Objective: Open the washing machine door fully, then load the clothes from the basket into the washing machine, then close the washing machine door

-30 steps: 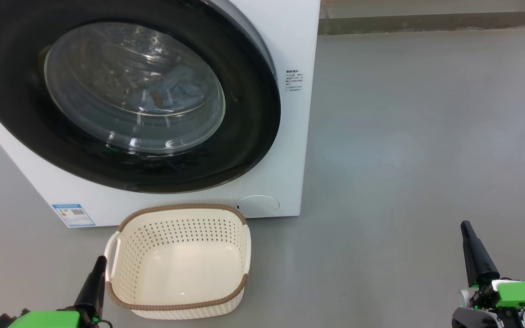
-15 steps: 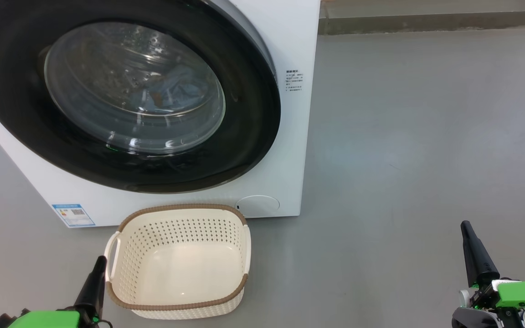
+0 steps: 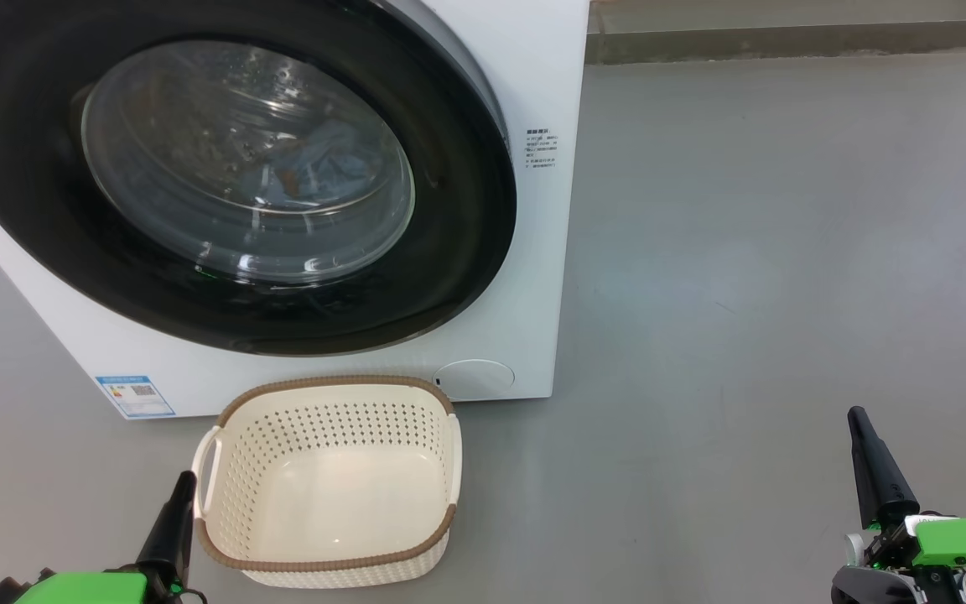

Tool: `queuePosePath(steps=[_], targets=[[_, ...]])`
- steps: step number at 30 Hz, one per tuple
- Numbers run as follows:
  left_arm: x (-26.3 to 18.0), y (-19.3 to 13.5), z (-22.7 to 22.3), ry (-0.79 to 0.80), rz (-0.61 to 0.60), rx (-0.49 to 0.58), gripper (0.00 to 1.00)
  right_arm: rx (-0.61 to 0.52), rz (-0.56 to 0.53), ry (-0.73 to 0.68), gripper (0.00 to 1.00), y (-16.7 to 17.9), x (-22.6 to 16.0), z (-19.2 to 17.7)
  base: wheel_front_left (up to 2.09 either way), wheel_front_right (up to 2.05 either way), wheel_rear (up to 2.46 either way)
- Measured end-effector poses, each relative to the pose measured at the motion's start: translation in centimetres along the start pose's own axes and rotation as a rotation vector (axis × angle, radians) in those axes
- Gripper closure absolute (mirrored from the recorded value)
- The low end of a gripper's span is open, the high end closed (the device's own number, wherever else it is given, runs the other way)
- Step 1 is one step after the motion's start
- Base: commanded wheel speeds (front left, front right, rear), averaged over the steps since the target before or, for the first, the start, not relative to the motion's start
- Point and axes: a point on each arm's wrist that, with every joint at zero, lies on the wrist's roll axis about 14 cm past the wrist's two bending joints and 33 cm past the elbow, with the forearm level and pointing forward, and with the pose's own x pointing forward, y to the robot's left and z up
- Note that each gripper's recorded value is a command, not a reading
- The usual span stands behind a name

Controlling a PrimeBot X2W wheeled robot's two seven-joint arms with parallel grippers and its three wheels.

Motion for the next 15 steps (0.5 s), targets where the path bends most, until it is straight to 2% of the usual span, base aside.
queuePosePath(steps=[15], targets=[[0.0, -0.01, 0.01, 0.0, 0.0, 0.0, 1.0, 0.0, 0.0, 0.0, 1.0, 0.0, 0.0, 0.0, 0.0, 0.0, 0.0]])
